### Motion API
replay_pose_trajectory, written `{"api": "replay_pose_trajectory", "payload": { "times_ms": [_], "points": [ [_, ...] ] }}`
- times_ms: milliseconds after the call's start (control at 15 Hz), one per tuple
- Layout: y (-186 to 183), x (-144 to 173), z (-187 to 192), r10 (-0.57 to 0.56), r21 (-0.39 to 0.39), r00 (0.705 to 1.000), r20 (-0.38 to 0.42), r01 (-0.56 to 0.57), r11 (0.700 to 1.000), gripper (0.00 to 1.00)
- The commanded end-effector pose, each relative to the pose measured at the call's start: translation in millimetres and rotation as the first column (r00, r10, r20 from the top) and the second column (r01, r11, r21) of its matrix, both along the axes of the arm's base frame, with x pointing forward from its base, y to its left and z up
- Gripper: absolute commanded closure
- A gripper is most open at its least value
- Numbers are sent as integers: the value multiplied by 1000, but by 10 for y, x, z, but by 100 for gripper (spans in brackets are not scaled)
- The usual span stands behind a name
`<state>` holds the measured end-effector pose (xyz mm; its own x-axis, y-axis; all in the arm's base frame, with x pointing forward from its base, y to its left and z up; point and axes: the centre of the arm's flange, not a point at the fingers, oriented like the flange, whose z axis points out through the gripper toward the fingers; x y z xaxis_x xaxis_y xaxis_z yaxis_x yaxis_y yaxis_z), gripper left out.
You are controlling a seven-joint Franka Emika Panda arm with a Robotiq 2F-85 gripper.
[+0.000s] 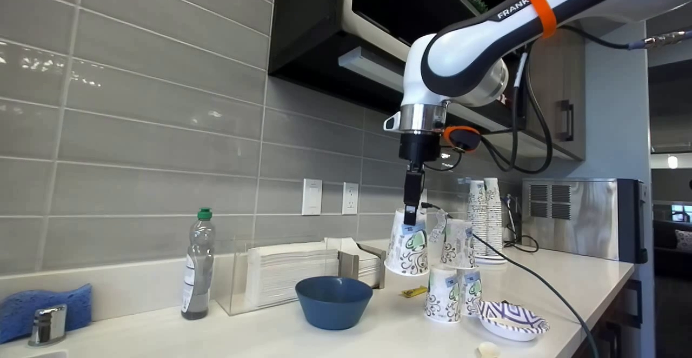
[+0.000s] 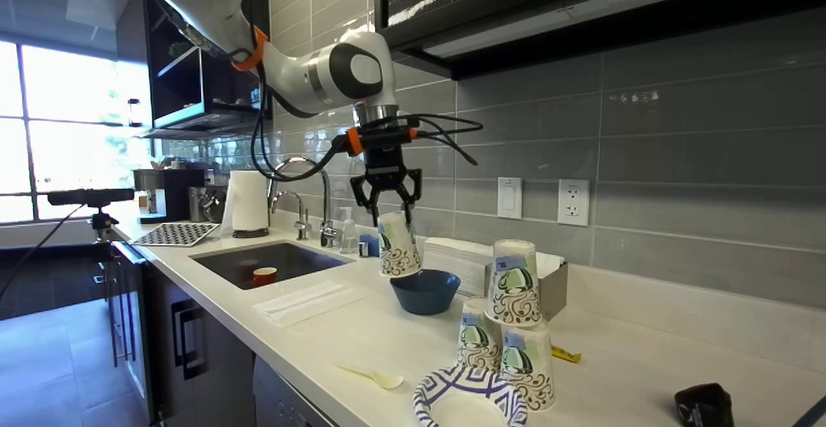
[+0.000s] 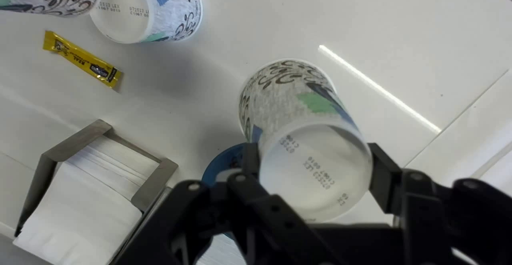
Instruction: Stack three coffee cups into a pyramid then put the fourth coffee cup on top of the coffee cup at the top.
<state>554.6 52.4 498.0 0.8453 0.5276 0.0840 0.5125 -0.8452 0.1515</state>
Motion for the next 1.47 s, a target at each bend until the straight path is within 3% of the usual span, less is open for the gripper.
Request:
{"api": "replay_pose_trajectory", "payload": {
  "times_ms": [0,267,600,1000,1067,1133,1333,1400],
  "points": [
    [12,-3,414,5,-11,998,58,-5,1000,59],
    [-32,-50,1007,-21,-37,991,129,26,999,59],
    [-398,-142,1597,-146,-66,972,186,160,985,59],
    [-1018,-188,1806,-331,-32,926,184,342,939,59],
    [-929,-235,1735,-278,-27,940,195,289,957,59],
    [-983,-240,1737,-287,-26,938,194,298,954,34],
    [-947,-228,1722,-281,-28,941,191,291,956,34],
    [-1031,-189,1741,-313,-25,929,198,324,946,59]
  ]
}}
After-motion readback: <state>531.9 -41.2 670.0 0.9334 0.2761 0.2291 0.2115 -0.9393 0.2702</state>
